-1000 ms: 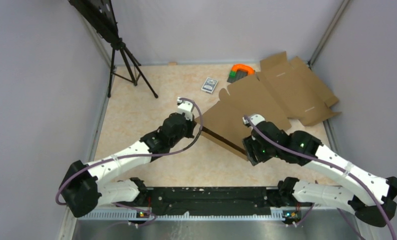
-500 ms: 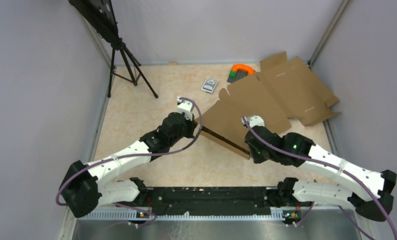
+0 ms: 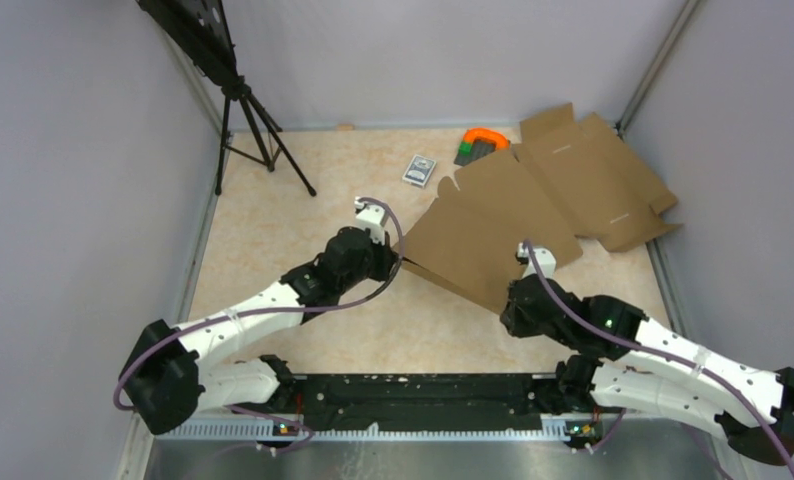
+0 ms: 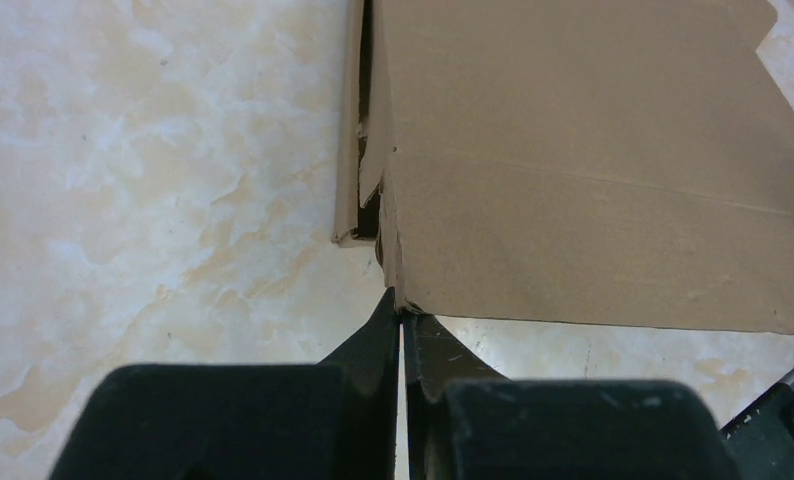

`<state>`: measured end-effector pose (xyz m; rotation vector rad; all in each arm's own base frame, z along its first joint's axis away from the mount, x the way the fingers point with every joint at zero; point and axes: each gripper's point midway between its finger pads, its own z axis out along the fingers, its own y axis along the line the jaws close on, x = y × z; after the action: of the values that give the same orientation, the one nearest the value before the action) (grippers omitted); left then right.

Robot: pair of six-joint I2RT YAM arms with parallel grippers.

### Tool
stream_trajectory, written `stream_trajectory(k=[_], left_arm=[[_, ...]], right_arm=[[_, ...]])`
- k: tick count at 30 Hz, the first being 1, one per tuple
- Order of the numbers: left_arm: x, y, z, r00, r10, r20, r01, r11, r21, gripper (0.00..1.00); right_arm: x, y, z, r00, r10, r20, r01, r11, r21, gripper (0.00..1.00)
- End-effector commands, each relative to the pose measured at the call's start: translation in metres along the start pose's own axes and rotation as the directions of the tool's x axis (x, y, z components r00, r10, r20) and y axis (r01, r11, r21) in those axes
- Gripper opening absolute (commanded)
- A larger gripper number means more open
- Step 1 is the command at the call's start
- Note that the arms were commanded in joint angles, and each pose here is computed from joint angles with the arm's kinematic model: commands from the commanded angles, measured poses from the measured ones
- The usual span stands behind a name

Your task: Fold the paper box

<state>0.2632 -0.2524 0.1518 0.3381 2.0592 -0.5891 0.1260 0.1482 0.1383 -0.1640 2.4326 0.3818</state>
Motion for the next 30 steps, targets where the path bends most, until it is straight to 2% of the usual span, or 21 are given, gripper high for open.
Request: stream_trajectory(k=[1,9,18,30], left_arm=[[0.007,-0.003,0.005,0.999,-0.045,0.001,0.045,0.999,0.02,0.0],[0.024,0.005,0.011,0.998,-0.056,-0.01,0.056,0.998,-0.001,0.0],[0.04,0.009,0.019,0.997,-0.065,-0.032,0.065,0.998,-0.008,0.0],[0.049,0.01,0.029,0.996,-0.081,-0.04,0.081,0.997,-0.007,0.0]], right_arm=[[-0.005,0.013,0.008,0.991,0.121,0.061,-0.117,0.991,-0.064,0.11],[0.006,0.01,0.02,0.989,0.141,0.05,-0.139,0.989,-0.055,0.12],[0.008,-0.001,0.032,0.973,0.201,0.111,-0.198,0.979,-0.043,0.12],[0.022,-0.006,0.048,0.961,0.249,0.12,-0.245,0.968,-0.052,0.12]])
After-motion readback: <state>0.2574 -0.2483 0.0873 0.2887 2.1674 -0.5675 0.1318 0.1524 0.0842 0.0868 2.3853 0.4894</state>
